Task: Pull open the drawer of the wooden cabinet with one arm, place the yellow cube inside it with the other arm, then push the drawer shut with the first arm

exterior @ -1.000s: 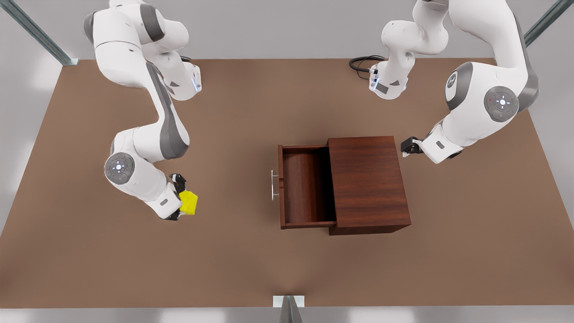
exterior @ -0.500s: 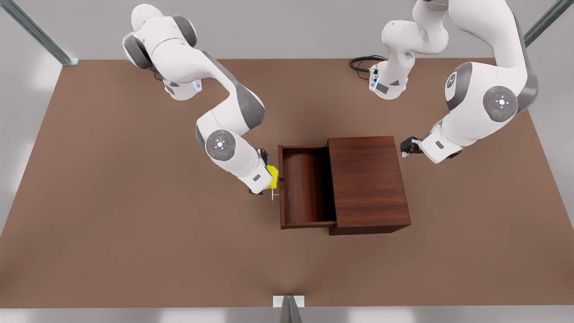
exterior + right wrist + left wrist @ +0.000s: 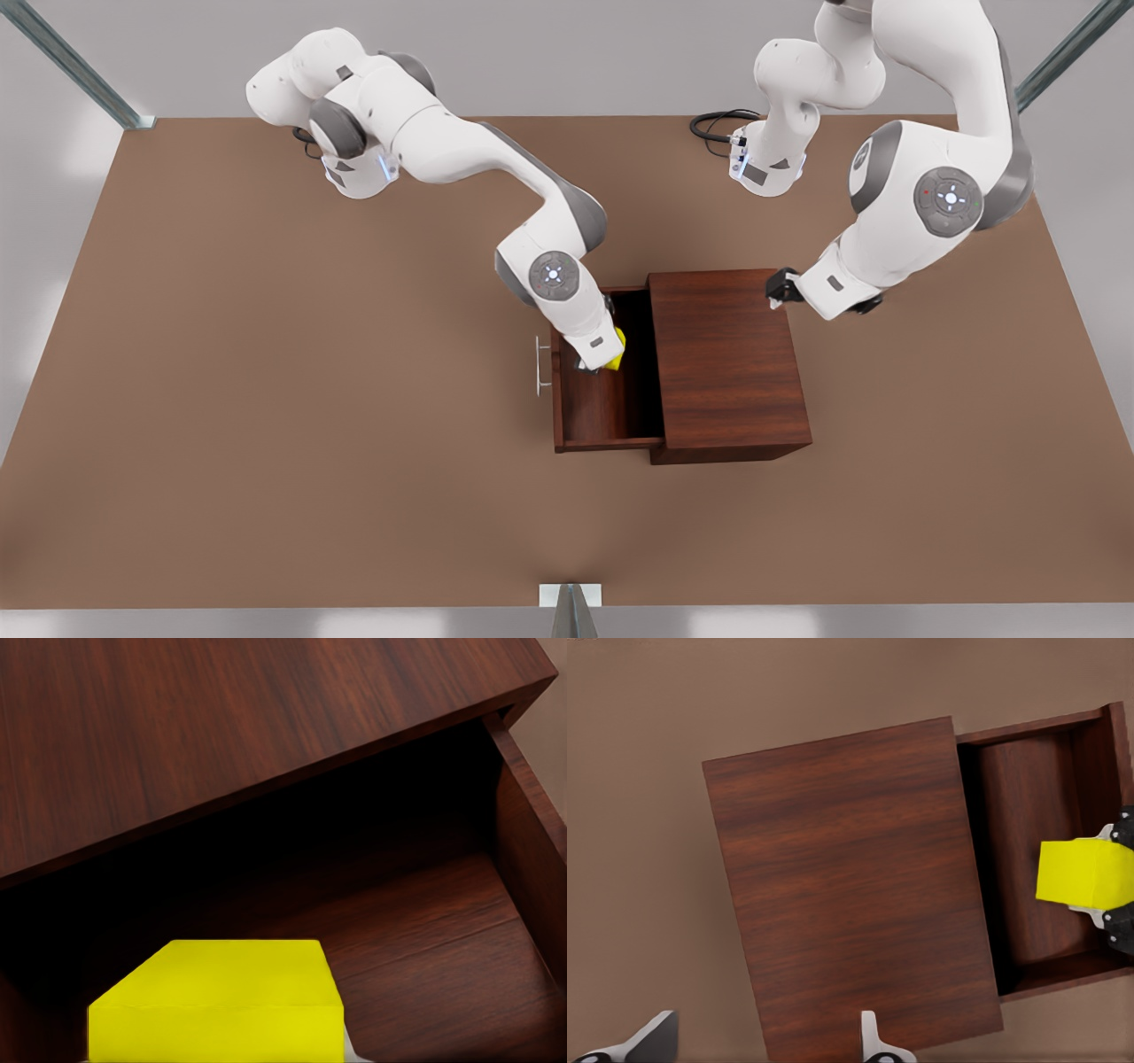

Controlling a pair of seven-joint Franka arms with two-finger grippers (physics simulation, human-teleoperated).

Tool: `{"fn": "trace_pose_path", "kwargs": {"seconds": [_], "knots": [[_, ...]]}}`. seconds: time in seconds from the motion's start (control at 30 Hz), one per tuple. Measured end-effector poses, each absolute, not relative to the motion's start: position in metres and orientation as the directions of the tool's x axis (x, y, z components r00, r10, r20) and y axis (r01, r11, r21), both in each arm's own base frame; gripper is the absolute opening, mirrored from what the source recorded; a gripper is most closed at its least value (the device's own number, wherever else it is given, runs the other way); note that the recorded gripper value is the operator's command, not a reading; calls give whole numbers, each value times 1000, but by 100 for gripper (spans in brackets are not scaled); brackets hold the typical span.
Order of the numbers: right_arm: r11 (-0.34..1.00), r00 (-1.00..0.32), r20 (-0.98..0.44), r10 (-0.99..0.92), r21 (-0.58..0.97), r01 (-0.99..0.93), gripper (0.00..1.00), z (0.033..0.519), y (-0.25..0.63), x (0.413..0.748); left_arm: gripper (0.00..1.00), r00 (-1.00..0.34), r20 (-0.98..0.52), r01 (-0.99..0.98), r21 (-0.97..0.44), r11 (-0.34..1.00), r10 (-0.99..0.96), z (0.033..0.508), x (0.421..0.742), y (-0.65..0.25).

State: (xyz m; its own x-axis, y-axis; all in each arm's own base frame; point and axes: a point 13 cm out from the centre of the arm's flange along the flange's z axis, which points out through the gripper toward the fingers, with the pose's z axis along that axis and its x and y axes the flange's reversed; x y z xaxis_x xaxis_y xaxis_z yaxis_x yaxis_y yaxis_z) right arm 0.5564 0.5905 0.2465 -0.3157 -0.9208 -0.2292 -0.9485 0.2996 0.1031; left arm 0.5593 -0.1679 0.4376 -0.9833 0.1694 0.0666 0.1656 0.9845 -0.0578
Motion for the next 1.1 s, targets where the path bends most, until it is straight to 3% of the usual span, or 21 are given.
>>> {"fn": "trace_pose_path", "kwargs": {"seconds": [0.03,0.07,0.2,0.27,0.37,0.43,0.53,0.6,0.67,0.83,1.1], "knots": [[311,-326,-224,-919,101,-945,59,245,590,556,100,-982,64,175,-56,983,178,437,560,-182],[322,-336,-219,-916,100,-942,100,244,590,556,100,-980,63,184,-53,982,187,436,559,-197],[363,-376,-212,-902,99,-927,100,244,590,557,100,-974,70,216,-14,976,217,426,545,-259],[395,-404,-226,-886,88,-915,100,276,577,567,100,-978,74,198,-6,980,197,423,539,-277],[594,-581,-311,-752,62,-802,100,437,399,664,100,-986,73,150,5,989,149,413,544,-305],[756,-739,-288,-609,72,-651,100,477,210,710,100,-990,73,125,14,992,124,404,542,-332],[902,-909,-86,-409,113,-416,100,425,14,681,100,-993,26,115,24,993,114,381,552,-418],[934,-941,36,-335,142,-327,100,390,-25,629,100,-993,-27,112,32,993,113,356,546,-486],[949,-947,111,-300,131,-285,100,375,-39,598,100,-989,-106,103,41,994,106,328,538,-549],[980,-971,148,-189,85,-178,100,382,-41,598,100,-955,-295,26,-24,999,18,284,520,-645],[999,-983,186,12,40,20,100,371,-40,605,100,-908,-385,-117,-137,984,-162,205,544,-674]]}}
